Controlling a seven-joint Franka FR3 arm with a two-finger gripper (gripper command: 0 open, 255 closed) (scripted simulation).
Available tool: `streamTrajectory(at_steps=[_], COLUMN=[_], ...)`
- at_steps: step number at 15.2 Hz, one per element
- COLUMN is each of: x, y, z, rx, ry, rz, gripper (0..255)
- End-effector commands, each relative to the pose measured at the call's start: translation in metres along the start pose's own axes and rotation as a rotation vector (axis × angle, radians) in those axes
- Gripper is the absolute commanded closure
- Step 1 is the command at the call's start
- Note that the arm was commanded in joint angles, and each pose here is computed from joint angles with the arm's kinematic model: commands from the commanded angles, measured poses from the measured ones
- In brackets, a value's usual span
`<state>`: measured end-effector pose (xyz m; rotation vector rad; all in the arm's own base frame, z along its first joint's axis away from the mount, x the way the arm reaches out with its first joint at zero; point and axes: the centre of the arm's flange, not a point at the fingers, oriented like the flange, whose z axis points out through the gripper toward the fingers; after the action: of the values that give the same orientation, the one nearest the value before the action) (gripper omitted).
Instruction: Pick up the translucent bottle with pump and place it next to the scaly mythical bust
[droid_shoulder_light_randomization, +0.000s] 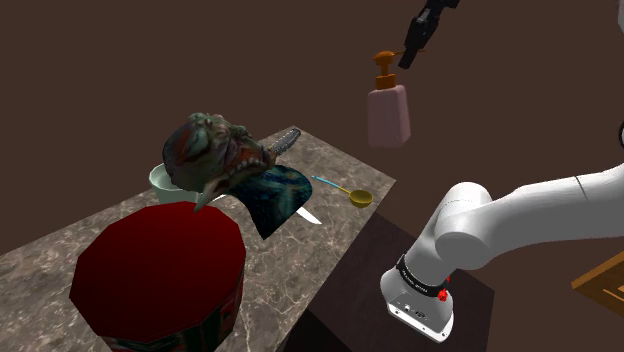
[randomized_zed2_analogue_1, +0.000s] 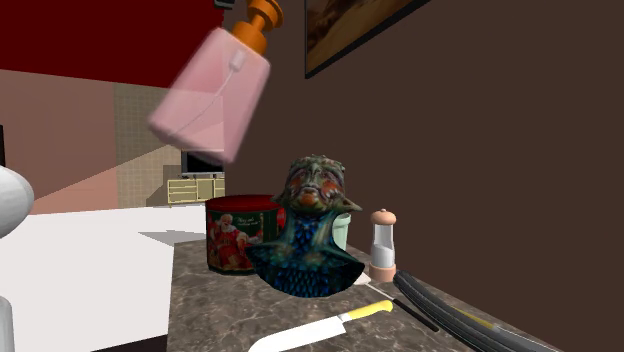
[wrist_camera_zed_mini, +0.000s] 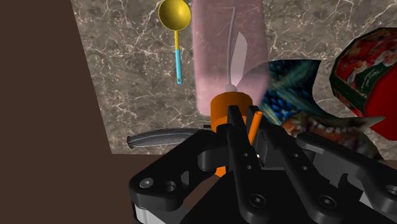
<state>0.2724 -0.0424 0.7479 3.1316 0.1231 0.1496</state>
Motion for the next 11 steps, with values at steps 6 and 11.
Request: streamTrajectory(at_steps=[6,11], x=[-0.004,-0.007], y=[-0.001,-0.001], z=[0.037,0.063], rx=[0.0,0.0], ry=[0.0,0.0], rz=[0.0,0.0], gripper=[255,255])
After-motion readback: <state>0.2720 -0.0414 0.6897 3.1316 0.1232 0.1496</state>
